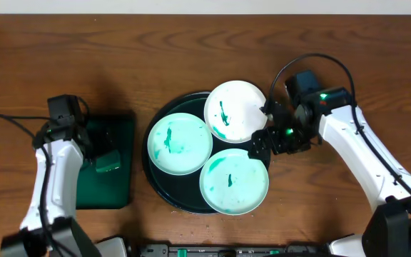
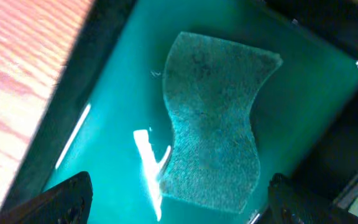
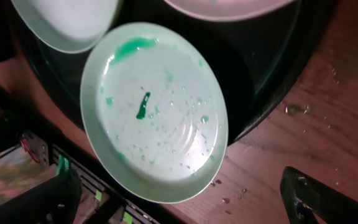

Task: Clean dirty plates on tray and stack at the side
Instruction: 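Reach the left gripper into the green dish toward the sponge, then grasp the grey-green sponge with the left gripper and lift it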

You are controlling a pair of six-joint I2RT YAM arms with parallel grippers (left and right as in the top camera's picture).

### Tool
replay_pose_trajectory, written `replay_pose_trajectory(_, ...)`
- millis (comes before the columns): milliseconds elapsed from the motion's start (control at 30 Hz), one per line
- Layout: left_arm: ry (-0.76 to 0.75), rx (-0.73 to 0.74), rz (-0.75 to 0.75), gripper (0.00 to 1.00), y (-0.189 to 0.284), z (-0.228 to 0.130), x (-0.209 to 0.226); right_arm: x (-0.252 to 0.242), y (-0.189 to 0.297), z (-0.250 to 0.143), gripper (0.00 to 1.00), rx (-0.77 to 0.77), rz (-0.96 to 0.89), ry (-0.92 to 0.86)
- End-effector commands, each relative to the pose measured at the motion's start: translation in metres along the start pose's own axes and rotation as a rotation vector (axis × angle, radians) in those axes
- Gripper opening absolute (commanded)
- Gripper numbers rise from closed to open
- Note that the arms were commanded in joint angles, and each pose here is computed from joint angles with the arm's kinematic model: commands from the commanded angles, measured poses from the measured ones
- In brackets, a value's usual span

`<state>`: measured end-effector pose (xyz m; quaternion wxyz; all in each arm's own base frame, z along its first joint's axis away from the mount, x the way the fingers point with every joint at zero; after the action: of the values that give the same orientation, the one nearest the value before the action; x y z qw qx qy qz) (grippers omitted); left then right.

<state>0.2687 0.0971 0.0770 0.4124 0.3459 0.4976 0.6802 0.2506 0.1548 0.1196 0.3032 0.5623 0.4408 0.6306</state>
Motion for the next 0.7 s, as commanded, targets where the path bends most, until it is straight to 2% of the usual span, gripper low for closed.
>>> replay_pose_trajectory(0, -0.01, -0.02, -0.015, 0.91, 0.0, 0.012, -0.002, -0.001, -0.007, -0.009, 0.99, 0.029, 0.001, -0.023)
replay_pose_trajectory(267, -0.006, -0.059, -0.019, 0.9, -0.004, 0.023, -0.004, -0.002, -0.016, -0.018, 0.99, 0.062, 0.024, -0.038)
replay_pose_trajectory(667, -0.017, 0.059, -0.006, 0.9, -0.039, 0.01, -0.006, 0.014, -0.025, -0.026, 0.99, 0.093, 0.019, 0.027)
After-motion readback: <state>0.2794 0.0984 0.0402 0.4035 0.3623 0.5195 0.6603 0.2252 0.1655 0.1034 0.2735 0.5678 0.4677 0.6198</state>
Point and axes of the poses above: each gripper's point midway between its finger pads, its own y axis back along the fingers, its own x axis along the line the jaws close on, z = x × y, the point moved 1 cm from there along y, back along the fingers, and after that the axes turned 6 degrees about -y, right-handed, at the moved point
